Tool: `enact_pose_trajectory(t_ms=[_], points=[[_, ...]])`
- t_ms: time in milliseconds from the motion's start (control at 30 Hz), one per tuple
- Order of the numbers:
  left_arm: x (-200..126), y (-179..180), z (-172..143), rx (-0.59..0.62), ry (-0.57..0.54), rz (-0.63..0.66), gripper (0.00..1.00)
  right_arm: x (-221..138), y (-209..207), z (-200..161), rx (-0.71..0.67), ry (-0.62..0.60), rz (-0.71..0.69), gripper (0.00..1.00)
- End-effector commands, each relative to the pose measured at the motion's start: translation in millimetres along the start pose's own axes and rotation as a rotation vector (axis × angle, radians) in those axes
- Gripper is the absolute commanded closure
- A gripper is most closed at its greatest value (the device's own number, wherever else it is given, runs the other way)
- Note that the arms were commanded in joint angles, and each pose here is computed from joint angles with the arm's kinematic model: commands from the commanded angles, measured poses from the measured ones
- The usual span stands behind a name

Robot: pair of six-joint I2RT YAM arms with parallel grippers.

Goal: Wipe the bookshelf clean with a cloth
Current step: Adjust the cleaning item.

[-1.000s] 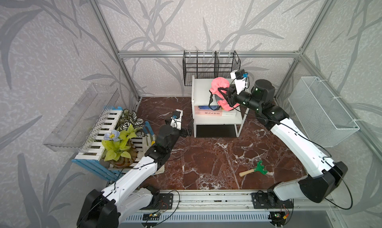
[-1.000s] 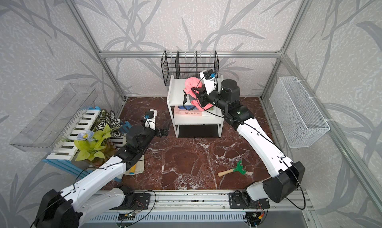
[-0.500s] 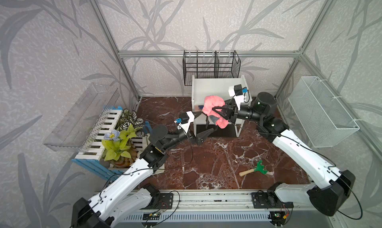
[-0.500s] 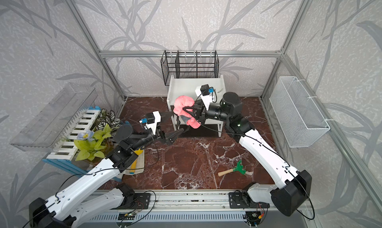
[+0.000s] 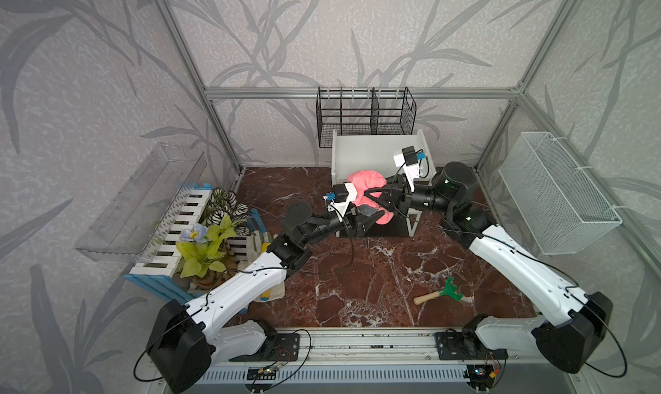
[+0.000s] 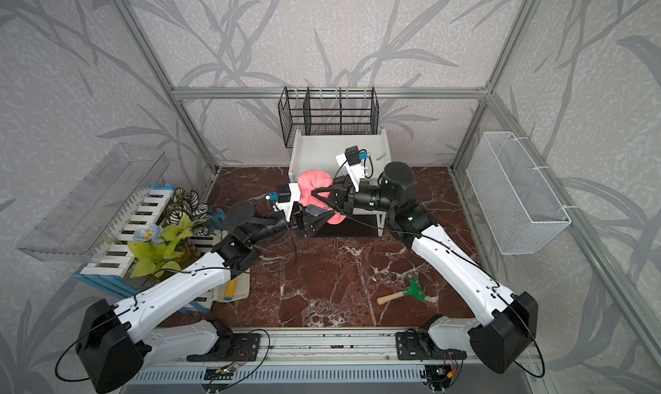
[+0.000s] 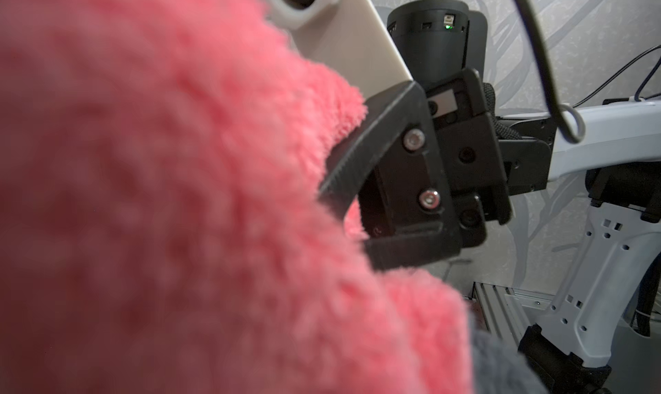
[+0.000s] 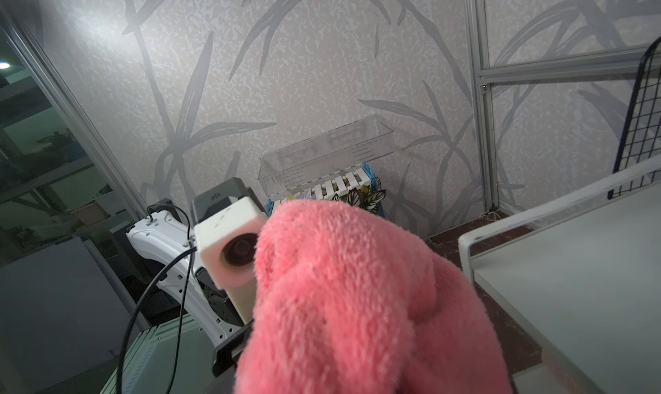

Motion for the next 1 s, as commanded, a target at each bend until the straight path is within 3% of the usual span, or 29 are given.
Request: enact_pose_trajectory(t_ms=[0,133,233,300,367,467,633,733,867,967], points=[[-9.7,-7.5,26.2,0.066,-0.148,-0.027,0.57,-1.3,-7.1,0.8,0.052,-0.017,-0.074,1.00],[-12.2,-5.3,29.3,0.062,-0.151,0.007,1.00,-5.7,-10.8,-7.7,0.052,-0.026,-0.105,1.00],[-13.2,1.1,26.8,0.048,-0.143,0.083,1.00,-10.7,-10.3,-10.2,0.041,-0.036,-0.133,0.96],[-14.0,6.5,26.1,0.033,-0.138,0.142,1.00,-14.2,-10.9,-10.6,0.029,-0.054,-0.173,0.77],[-14.9,13.1,26.2,0.022,-0.122,0.212,1.00,-21.9,-13.4,-8.5,0.003,-0.097,-0.259,0.47],[-21.5,24.1,27.2,0.017,-0.052,0.343,1.00,-41.9,-19.7,0.6,-0.075,-0.220,-0.483,0.27],[-45.0,28.6,37.8,0.009,0.017,0.497,1.00,-77.1,-29.7,13.8,-0.209,-0.360,-0.859,0.15],[-69.7,34.6,48.1,-0.030,0.057,0.678,1.00,-97.0,-30.0,19.1,-0.282,-0.417,-1.036,0.12],[-101.8,41.9,63.0,-0.084,0.103,0.909,1.00,-116.3,-36.0,14.3,-0.349,-0.432,-1.194,0.10],[-106.6,47.6,60.6,-0.088,0.192,0.910,1.00,-125.6,-45.6,8.8,-0.340,-0.411,-1.257,0.10]])
Point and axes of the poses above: each gripper's point midway between its finger pads, its own x axis out along the fingers, its own y axis along the line the jaws close on, z = x × y, the point moved 8 cm from there along -x, back along the fingers, and after that the axes turned 10 degrees about x, right-handed, at the moved point
